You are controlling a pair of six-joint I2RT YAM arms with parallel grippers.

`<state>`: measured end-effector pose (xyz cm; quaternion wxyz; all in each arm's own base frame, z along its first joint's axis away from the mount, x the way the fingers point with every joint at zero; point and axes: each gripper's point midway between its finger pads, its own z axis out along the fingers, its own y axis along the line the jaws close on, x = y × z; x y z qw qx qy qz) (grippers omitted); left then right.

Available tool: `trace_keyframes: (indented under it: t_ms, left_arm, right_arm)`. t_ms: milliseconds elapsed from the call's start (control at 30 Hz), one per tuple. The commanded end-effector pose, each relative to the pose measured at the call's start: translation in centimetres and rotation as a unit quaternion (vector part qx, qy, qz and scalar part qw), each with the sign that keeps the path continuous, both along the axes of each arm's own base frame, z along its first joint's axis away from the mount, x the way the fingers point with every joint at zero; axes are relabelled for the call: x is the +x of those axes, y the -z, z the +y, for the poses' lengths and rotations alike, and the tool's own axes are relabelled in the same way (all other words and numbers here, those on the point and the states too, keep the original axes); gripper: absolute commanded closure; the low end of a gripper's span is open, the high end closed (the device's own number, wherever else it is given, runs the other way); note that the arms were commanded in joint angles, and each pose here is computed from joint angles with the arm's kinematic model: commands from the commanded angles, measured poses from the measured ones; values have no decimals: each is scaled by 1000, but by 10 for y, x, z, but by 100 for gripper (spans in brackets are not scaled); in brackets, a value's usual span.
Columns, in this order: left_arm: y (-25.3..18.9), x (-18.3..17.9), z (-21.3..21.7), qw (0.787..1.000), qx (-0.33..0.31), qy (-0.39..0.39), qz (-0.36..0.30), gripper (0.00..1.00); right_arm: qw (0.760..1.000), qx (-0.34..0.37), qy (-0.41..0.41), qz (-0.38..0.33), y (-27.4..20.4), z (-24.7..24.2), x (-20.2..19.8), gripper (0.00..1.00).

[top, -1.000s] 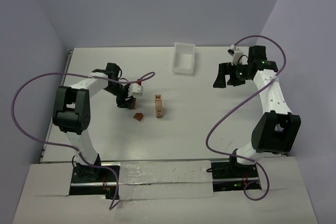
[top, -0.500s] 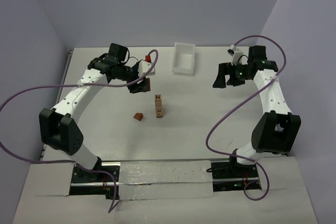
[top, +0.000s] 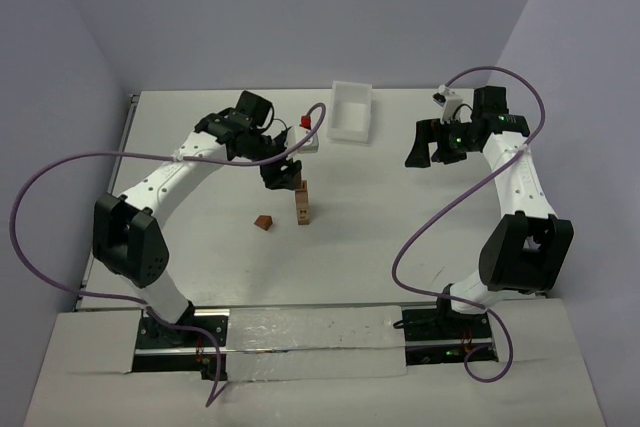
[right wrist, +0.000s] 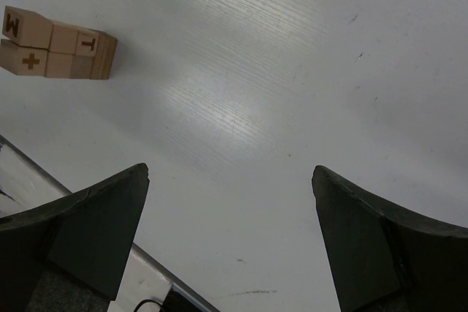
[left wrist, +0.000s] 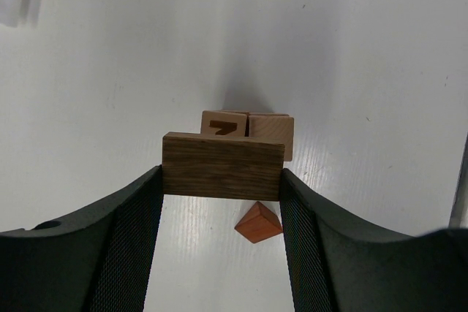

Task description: Build the wood block tower

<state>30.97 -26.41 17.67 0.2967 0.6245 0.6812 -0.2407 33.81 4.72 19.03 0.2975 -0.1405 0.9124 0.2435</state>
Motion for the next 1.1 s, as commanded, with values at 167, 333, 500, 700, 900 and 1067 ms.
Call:
trace_keyframes:
  t_ms: [167, 333, 500, 700, 900, 1067]
  left_arm:
    - [4, -1, -11, 1000, -1, -5, 6, 66]
    - [12, -9, -15, 1000, 7, 4, 11, 61]
    - [17, -9, -16, 1000, 12, 5, 16, 59]
    - [23, -7, -16, 1000, 17, 2, 17, 55]
    - [29, -5, -16, 1000, 24, 0, 20, 52]
    - [32, -4, -17, 999, 27, 1, 21, 49]
  right_arm:
    - [999, -4, -13, -31, -19, 4, 1, 0]
    - [1000, -2, -14, -27, -18, 5, 2, 0]
    - [1000, -4, -13, -27, -17, 5, 1, 0]
    - [1000, -4, -14, -24, -15, 5, 1, 0]
    - [1000, -4, -14, -24, -15, 4, 1, 0]
    - [1000, -2, -14, -22, -14, 5, 1, 0]
